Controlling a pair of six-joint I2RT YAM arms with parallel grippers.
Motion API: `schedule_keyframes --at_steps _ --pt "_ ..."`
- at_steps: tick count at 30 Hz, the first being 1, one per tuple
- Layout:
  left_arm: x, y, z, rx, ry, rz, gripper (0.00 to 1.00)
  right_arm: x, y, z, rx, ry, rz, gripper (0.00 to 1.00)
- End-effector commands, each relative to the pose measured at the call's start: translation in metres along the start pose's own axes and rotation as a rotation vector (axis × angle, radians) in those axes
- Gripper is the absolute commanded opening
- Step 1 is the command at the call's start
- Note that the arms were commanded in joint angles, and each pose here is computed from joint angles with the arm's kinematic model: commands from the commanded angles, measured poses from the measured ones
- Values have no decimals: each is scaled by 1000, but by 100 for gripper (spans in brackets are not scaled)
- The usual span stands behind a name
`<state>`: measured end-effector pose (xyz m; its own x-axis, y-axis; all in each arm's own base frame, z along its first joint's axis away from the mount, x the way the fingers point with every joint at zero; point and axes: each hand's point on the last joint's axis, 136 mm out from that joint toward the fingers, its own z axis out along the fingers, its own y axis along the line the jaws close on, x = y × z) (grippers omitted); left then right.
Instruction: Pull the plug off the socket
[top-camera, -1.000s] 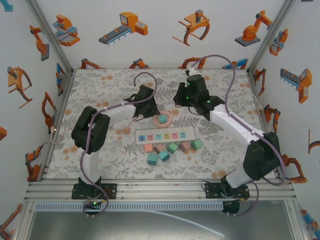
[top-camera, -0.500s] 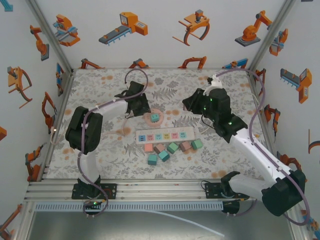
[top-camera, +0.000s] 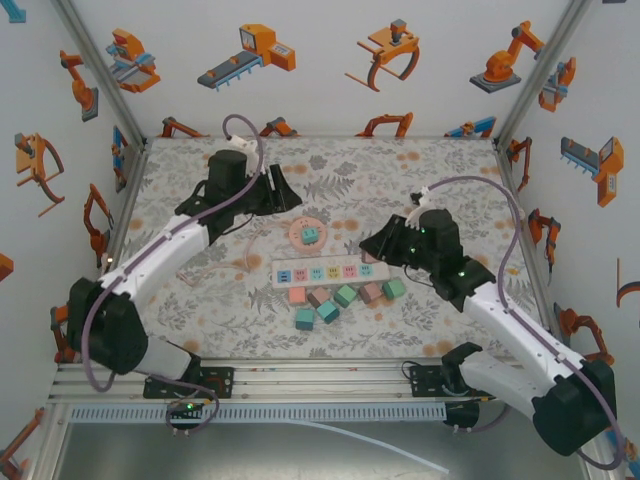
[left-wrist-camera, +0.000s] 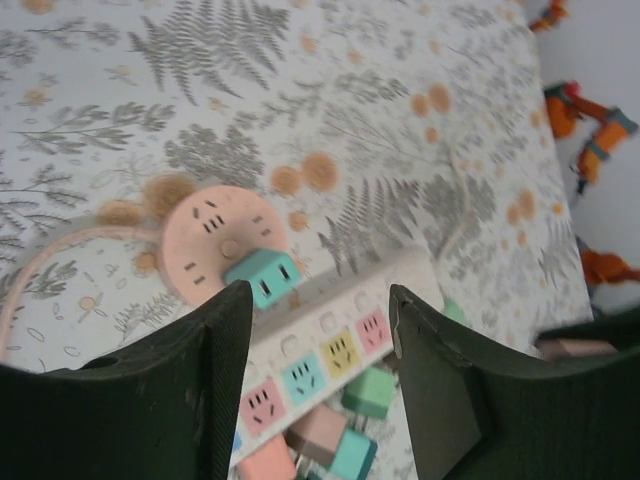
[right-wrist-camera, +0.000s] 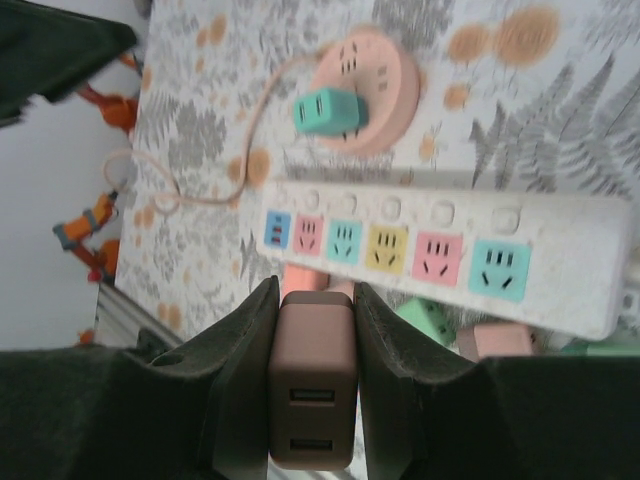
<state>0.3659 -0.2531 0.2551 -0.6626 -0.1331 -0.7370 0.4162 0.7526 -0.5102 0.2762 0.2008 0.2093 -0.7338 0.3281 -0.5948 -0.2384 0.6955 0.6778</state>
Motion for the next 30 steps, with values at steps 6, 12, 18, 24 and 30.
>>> schedule_keyframes --at_steps 6,12,18,24,30 --pt "91 -87 -79 532 156 594 63 91 -15 24 -32 316 -82 0" --pt "169 -106 -112 746 258 806 71 143 -38 46 25 430 -124 0" --pt "197 -112 -124 827 265 917 76 174 -44 57 41 472 -187 4" --pt "219 -109 -128 856 302 982 81 177 -61 58 105 442 -212 36" --pt "232 -107 -127 864 355 977 90 170 -79 50 212 415 -230 46"
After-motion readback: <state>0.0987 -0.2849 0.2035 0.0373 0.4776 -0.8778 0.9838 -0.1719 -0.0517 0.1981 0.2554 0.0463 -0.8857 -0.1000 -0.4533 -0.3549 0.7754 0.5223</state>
